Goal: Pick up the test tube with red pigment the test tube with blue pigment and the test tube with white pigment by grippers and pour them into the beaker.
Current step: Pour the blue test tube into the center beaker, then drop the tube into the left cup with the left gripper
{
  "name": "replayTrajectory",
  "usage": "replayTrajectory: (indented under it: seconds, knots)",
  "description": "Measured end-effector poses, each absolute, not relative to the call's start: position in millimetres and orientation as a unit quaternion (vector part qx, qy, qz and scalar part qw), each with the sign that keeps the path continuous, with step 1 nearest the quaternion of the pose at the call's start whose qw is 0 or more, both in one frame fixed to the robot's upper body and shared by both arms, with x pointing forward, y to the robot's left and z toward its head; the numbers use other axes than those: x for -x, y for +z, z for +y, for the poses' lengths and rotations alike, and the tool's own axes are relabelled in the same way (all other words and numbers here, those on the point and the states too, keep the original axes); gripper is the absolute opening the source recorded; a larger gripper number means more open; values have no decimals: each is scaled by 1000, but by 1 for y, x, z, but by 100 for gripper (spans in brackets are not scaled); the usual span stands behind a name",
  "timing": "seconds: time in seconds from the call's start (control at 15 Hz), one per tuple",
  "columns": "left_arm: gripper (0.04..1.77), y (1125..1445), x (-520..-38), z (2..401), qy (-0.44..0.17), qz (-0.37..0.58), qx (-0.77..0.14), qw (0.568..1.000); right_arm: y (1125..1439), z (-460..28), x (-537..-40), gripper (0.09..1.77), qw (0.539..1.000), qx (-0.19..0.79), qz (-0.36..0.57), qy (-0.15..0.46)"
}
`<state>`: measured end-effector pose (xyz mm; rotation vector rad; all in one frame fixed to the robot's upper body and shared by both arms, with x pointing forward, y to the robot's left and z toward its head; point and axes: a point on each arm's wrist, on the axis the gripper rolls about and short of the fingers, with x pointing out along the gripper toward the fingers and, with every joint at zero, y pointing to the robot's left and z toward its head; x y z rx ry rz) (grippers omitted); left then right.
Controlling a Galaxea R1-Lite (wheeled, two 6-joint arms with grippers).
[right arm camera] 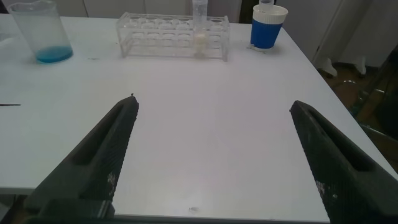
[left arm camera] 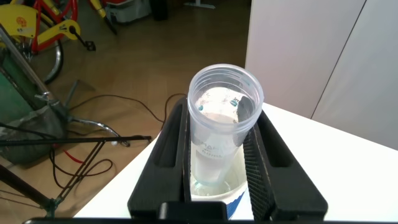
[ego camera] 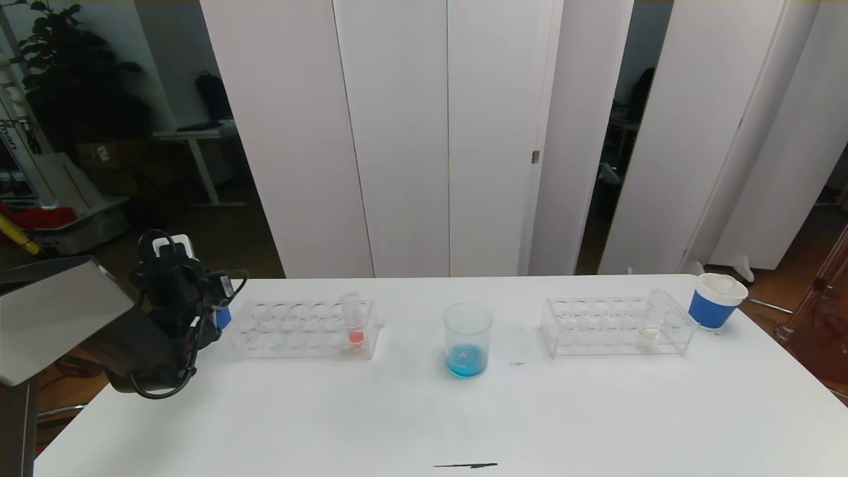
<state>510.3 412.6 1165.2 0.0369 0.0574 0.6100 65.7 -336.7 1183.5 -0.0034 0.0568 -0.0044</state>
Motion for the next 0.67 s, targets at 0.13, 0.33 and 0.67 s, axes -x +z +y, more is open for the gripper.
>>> replayTrajectory:
  seconds: [0.13,0.33,0.67]
  knots:
    - [57,1163,-510,413,296,34,-16,954,1184,-337,-66,175,1000,1,28,-2]
    - [57,1161,-510,412,295,44,-17,954,1184,-337,-66,175,1000,1,28,-2]
    - [57,1164,-509,411,294,42,-17,955,1184,-337,-66,175,1000,1,28,-2]
